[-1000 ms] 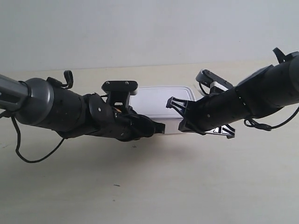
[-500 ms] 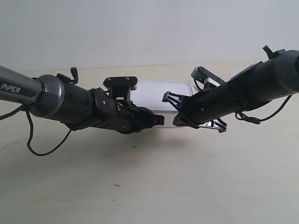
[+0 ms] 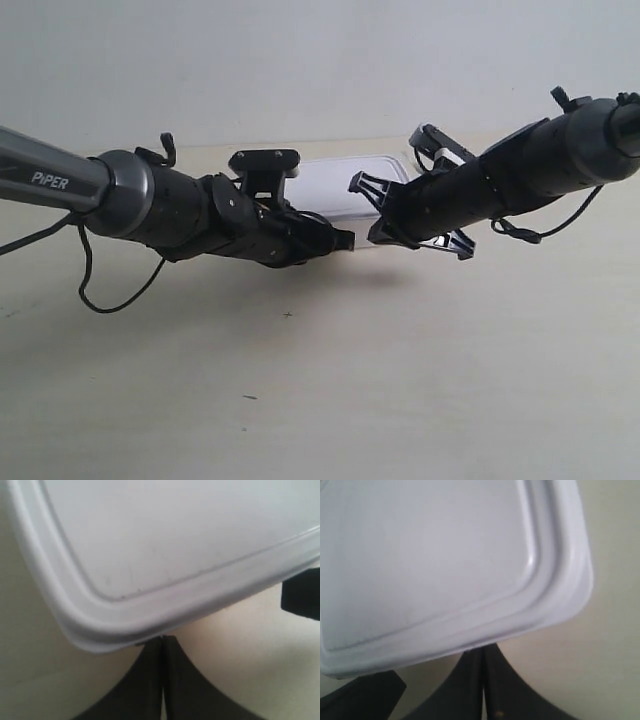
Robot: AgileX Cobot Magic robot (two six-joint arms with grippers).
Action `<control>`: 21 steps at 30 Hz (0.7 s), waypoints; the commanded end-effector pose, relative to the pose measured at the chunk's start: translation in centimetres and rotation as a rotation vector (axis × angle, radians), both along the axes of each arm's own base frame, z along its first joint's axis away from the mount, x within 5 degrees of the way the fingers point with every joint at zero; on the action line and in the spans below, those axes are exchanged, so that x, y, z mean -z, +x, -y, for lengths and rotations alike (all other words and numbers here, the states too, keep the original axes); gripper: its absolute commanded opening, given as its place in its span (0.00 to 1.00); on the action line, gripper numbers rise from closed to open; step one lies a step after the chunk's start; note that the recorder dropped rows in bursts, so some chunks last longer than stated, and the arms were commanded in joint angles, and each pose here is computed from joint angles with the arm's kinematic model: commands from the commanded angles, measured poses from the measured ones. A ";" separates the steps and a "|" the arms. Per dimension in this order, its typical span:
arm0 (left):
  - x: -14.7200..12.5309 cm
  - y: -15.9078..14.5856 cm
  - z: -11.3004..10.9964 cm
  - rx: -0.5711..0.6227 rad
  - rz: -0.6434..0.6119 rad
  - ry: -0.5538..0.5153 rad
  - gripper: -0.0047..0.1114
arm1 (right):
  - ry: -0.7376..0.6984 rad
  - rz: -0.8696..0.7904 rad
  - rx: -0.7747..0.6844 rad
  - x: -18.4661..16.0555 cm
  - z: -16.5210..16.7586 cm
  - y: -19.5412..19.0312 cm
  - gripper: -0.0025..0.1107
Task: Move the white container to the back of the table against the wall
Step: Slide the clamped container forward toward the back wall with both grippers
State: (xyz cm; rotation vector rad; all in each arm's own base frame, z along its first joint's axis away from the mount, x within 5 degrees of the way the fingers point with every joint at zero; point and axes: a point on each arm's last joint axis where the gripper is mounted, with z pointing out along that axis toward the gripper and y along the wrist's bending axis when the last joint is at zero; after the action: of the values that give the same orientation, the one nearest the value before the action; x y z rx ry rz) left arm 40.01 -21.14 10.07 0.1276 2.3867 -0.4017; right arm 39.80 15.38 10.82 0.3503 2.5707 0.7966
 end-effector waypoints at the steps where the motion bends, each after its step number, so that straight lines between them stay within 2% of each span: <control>1: 0.2 1.1 0.4 0.002 0.016 -0.006 0.04 | 0.021 0.016 -0.014 -0.1 -0.2 1.3 0.02; 10: 0.7 2.7 1.0 0.027 0.052 0.008 0.04 | 0.030 0.042 -0.013 0.0 -0.7 2.9 0.02; 21: 0.9 4.5 -1.2 -0.033 0.085 0.019 0.04 | 0.043 0.080 0.000 0.4 -0.7 5.3 0.02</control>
State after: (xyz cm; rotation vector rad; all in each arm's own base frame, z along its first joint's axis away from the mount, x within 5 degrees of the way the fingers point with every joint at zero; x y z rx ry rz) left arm 44.01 -20.29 8.67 0.1195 2.3383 -0.3679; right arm 44.47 16.56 10.13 0.3284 2.4989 0.8577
